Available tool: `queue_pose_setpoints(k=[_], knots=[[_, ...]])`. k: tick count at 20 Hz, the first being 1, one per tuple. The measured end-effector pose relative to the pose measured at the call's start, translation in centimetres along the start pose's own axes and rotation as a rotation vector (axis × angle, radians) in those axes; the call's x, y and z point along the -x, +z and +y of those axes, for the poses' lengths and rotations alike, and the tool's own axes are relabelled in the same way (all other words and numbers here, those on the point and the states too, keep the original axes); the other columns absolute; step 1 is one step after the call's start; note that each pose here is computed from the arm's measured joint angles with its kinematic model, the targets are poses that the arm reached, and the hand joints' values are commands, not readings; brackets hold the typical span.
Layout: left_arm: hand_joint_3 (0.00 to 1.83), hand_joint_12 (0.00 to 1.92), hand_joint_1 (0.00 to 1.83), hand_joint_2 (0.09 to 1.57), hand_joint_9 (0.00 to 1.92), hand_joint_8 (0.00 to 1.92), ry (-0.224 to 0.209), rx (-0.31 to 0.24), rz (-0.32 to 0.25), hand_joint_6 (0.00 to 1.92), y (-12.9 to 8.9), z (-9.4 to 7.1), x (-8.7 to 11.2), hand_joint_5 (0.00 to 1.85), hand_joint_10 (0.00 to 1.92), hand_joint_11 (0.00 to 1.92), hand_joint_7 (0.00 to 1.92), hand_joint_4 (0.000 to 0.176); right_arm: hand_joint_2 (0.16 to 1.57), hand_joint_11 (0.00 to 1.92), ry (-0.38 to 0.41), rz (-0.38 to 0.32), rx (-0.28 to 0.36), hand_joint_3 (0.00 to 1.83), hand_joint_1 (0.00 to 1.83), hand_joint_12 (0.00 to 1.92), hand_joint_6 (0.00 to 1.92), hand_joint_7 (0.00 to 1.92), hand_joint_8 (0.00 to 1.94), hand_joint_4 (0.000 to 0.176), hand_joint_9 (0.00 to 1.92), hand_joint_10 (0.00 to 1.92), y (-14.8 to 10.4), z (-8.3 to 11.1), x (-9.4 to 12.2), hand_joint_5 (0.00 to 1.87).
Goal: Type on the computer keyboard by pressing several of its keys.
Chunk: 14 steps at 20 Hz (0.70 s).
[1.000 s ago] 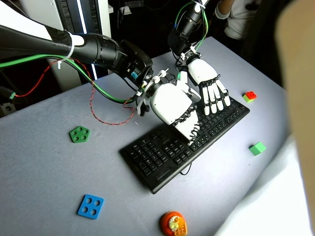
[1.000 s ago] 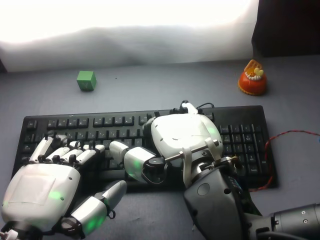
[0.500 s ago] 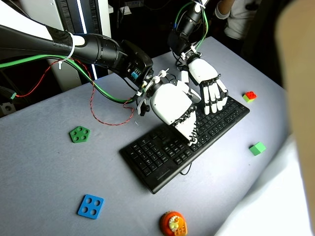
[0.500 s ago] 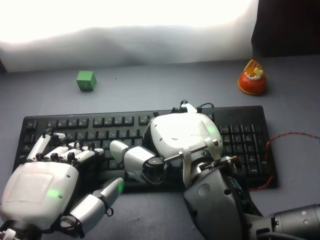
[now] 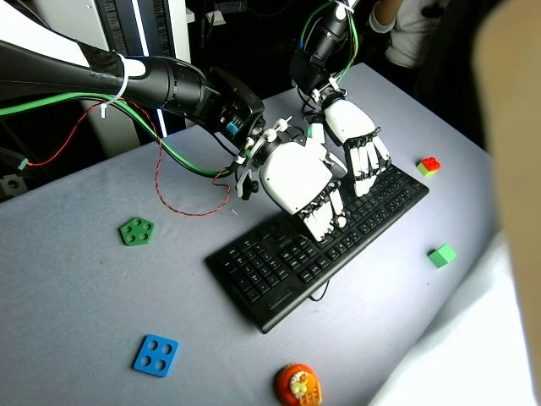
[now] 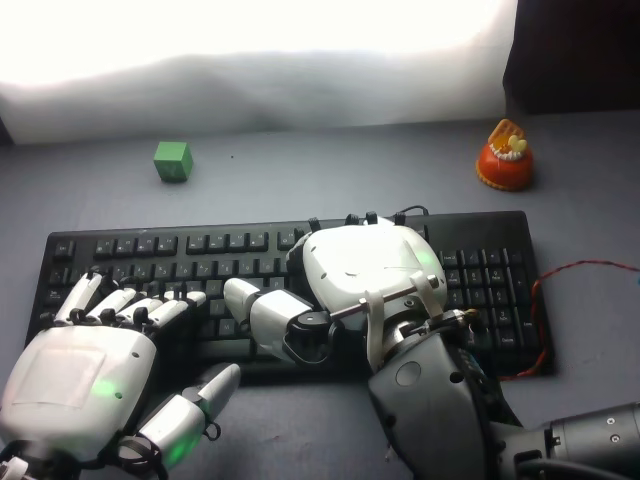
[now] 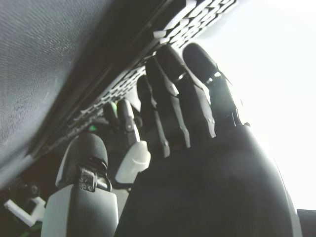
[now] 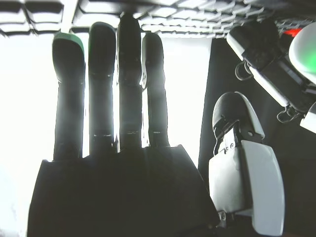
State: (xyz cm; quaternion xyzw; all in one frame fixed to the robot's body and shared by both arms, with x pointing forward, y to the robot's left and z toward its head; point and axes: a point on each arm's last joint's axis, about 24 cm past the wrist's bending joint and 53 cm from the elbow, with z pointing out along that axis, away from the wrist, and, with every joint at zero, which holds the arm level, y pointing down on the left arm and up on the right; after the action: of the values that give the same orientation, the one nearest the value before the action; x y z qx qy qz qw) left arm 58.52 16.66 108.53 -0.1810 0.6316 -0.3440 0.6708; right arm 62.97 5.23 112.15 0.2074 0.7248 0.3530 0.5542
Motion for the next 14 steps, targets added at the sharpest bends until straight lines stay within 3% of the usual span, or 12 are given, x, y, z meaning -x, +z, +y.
queue_pose_setpoints(k=[9, 11, 14], knots=[[0.0, 1.32, 0.17, 1.3, 0.34, 0.0, 0.013, 0.002, -0.007, 0.01, 1.0, 0.1, 1.3, 0.57, 0.6, 0.0, 0.61, 0.0, 1.19, 0.18, -0.004, -0.003, 0.036, 0.0, 0.0, 1.54, 0.0, 0.84, 0.0, 0.0, 0.69, 0.5, -1.0, 1.0, 0.5, 0.75], [0.0, 1.28, 0.2, 1.29, 0.34, 0.0, 0.026, 0.001, -0.015, 0.0, 1.5, 0.1, 2.1, 0.54, 0.52, 0.0, 0.56, 0.0, 1.18, 0.18, 0.006, -0.023, 0.037, 0.0, 0.0, 1.49, 0.0, 0.83, 0.0, 0.0, 0.71, 0.38, -1.1, 1.2, 1.7, 0.75], [0.0, 1.25, 0.2, 1.29, 0.34, 0.0, 0.065, -0.01, -0.023, 0.0, 2.2, -0.3, 3.0, 0.51, 0.45, 0.0, 0.54, 0.0, 1.19, 0.18, 0.01, -0.061, 0.049, 0.0, 0.0, 1.49, 0.0, 0.83, 0.0, 0.0, 0.71, 0.37, -1.4, 1.8, 3.9, 0.76]])
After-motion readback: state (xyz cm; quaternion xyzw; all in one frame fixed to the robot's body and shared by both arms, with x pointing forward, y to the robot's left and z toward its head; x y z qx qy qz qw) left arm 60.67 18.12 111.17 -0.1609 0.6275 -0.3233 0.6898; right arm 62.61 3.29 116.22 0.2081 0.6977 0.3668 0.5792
